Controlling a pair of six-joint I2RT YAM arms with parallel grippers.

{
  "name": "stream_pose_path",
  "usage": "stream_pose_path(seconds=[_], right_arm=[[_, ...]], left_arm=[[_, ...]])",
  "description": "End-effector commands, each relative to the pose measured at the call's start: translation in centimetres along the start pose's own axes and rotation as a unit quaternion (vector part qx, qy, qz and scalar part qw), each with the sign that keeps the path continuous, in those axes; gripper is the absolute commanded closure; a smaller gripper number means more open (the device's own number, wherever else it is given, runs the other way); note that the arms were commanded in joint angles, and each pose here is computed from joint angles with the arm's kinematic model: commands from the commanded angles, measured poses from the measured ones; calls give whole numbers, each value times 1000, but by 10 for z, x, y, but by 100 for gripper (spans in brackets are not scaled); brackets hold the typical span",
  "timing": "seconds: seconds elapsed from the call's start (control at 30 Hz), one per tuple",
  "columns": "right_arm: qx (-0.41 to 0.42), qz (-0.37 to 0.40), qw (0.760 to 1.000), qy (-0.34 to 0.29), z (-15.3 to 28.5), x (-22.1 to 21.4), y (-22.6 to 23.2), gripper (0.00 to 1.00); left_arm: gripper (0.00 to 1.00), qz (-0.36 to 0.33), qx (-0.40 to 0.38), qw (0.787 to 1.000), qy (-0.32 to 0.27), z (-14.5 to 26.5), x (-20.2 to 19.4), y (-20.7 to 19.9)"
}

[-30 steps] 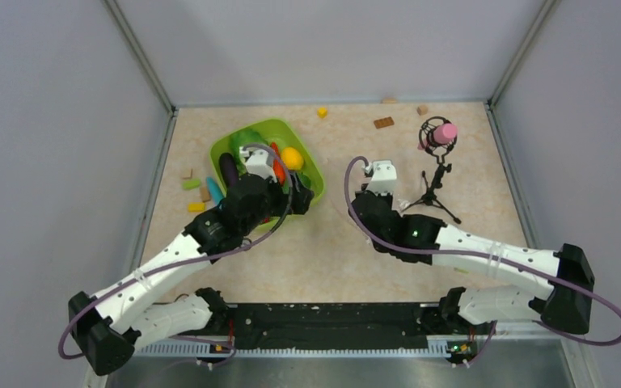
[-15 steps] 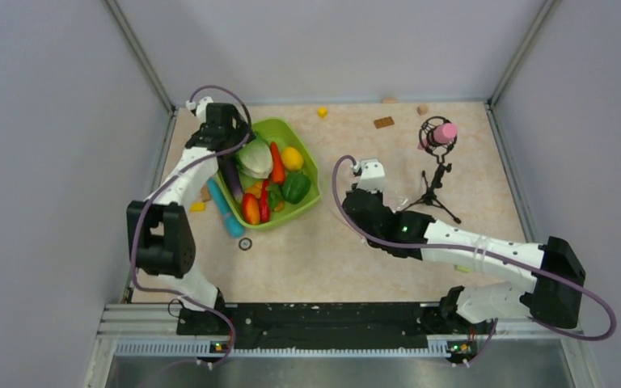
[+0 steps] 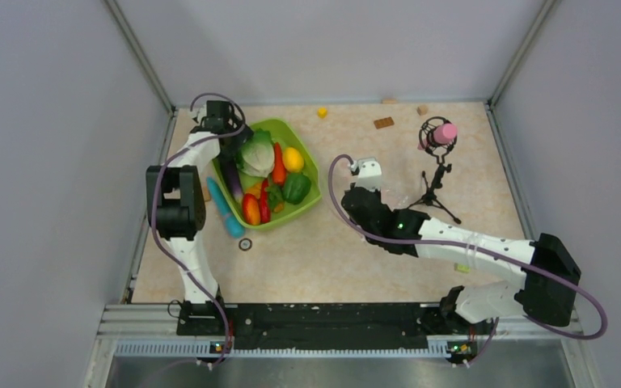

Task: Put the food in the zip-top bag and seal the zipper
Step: Pick up the fake vegetable from the bin.

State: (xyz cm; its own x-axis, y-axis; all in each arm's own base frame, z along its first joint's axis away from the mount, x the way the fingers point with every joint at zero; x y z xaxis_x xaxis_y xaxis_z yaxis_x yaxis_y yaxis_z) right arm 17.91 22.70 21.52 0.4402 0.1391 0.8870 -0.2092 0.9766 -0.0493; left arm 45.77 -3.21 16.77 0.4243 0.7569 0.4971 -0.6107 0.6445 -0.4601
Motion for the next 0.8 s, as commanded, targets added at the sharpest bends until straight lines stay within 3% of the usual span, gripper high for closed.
stream_pose_path(seconds=[0.0, 0.1, 0.33, 0.57, 0.77], right_arm=[[7, -9, 1000, -14, -1, 6, -1, 100], [7, -8, 1000, -14, -1, 6, -1, 100], [5, -13, 1000, -20, 2, 6, -4, 100], [29, -27, 999, -24, 8, 12, -3, 100], [45, -47, 998, -11, 16, 17, -4, 100]], left_arm=[[14, 30, -54, 997, 52, -17, -8, -6], [34, 32, -81, 993, 80, -24, -14, -8], [100, 33, -116, 986, 115, -20, -18, -13], [100, 21, -195, 974, 111, 36, -17, -15], [100, -11, -307, 950, 48, 113, -16, -16]])
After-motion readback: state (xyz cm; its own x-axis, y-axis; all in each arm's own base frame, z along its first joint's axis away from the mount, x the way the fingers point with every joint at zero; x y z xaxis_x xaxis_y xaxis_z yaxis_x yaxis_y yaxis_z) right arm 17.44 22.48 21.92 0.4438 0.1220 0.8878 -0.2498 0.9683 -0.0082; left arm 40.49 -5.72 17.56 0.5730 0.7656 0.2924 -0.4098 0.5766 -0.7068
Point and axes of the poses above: each gripper's point midway between its finger pads, its own z axis back along the fingers, its own y axis along the line the jaws close on, x = y × z, the point moved 10 cm from there along z, back along the fingers, and after that the axes turned 4 degrees about z, right-handed, at the moved point
